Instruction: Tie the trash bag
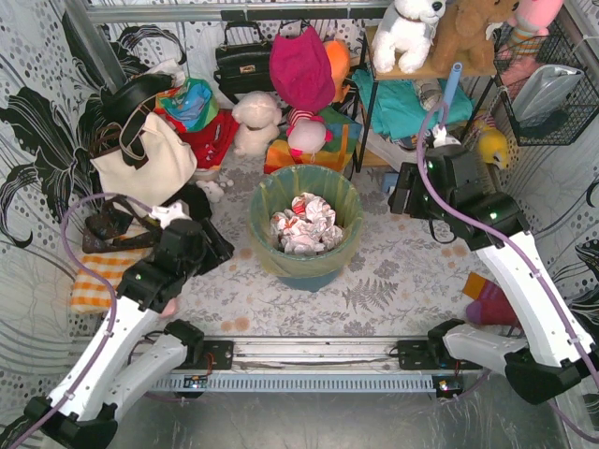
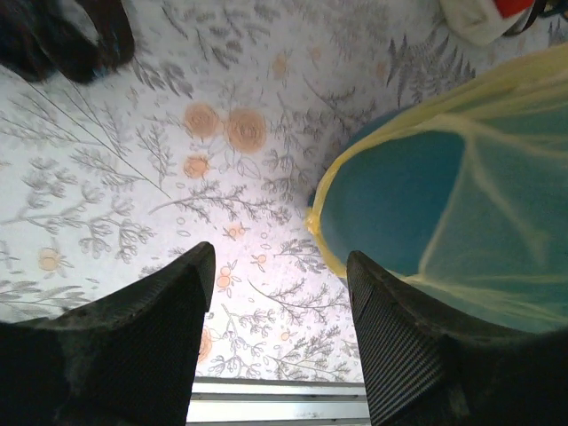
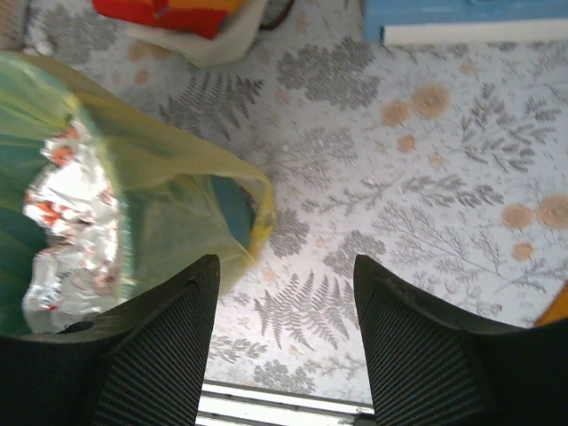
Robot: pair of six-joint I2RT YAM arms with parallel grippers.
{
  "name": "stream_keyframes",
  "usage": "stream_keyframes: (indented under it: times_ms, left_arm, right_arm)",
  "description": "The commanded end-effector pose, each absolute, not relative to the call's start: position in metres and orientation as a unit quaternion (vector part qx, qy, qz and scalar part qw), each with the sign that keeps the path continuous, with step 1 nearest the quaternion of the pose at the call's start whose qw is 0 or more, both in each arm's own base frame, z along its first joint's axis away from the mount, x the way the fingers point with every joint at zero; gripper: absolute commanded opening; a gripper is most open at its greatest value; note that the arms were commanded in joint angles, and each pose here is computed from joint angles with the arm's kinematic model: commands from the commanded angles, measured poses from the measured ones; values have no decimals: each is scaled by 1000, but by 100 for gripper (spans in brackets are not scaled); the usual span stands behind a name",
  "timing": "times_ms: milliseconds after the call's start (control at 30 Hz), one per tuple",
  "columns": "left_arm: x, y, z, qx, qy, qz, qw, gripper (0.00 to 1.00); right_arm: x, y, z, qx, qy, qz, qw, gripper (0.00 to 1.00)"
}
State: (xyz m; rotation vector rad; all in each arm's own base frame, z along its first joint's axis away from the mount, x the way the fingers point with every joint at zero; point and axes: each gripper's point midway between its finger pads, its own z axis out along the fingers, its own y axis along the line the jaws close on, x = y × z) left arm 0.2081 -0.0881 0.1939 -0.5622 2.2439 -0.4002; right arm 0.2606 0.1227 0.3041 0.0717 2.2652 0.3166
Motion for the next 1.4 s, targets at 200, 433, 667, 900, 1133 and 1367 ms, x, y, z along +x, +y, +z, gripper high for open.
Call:
stream_keyframes:
  times_ms: [200,433,667,900,1133,1367]
  left_arm:
    - [221,-138,132,-209,855,-294,372,73]
    - [227,-157,97,-185,855,-332,353,72]
    - [237,-167,91,-157,853,-351,354,72]
    - [243,-166,76,-148,869,-326,342,63]
    - [242,-166,56,-138,884,-311,319,59]
    - [244,-162,41,-141,900,-283,299,46]
  right_arm:
    - [252,106,266,53,906,104,406,61]
    - [247,103,261,55,906,104,408,62]
    - [242,98,258,60,908,98,404,62]
    - [241,98,255,61,909,97,400,63]
    - [241,99,250,59,910,99,397,63]
    - [237,113,224,61,920,127,366,64]
